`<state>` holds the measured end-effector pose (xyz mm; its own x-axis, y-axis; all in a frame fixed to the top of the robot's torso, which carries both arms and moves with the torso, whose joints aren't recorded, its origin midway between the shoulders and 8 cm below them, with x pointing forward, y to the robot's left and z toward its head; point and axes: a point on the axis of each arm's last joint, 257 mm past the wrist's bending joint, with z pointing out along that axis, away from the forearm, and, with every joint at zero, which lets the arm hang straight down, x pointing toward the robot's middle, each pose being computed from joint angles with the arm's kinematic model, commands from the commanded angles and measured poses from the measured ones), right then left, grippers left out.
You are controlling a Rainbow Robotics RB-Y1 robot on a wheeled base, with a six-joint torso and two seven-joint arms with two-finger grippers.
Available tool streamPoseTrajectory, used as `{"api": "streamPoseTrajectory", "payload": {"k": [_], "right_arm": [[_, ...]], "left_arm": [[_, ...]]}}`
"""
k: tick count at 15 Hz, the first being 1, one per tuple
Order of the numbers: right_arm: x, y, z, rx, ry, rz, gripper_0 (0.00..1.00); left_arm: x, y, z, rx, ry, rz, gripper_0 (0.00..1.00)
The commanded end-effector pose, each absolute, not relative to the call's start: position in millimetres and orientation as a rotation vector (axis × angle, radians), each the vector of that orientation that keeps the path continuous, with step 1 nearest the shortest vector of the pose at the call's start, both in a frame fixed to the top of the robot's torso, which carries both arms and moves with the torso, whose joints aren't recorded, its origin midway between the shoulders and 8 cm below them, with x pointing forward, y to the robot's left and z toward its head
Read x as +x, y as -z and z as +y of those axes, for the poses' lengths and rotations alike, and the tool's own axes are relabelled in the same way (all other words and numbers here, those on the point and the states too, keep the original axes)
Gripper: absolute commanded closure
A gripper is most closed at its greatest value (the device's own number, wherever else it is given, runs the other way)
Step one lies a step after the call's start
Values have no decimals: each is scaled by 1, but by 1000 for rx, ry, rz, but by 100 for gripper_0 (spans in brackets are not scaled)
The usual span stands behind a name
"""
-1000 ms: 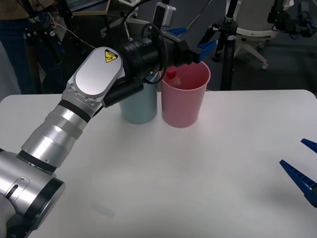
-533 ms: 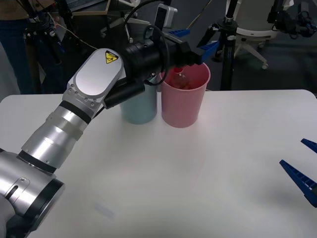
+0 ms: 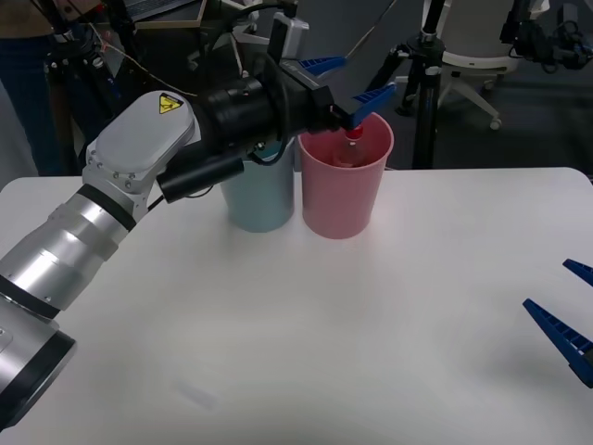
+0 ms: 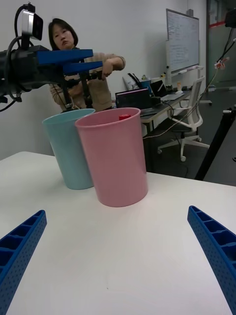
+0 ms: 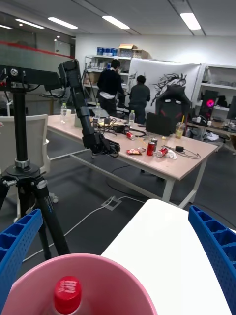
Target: Grasp the object on the table and drop it into the matching bin: aluminum can to the light blue bin, PET bottle to the pink bin.
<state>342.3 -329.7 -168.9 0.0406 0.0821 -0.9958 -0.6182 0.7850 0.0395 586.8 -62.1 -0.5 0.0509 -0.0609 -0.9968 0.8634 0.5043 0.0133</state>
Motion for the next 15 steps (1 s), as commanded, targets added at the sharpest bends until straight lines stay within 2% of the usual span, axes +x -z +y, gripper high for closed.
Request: {"api": "streamPoseTrajectory", "payload": {"k": [1, 11, 15], "right_arm": [[342, 169, -330, -465, -567, 1441, 0], [342, 169, -330, -465, -567, 1441, 0], [342, 169, -330, -465, -567, 1441, 0]], "left_arm": [[576, -4, -48, 826, 837, 1311, 0], [527, 4, 35, 896, 865, 1308, 0], [508, 11, 90, 895, 793, 1286, 0]]}}
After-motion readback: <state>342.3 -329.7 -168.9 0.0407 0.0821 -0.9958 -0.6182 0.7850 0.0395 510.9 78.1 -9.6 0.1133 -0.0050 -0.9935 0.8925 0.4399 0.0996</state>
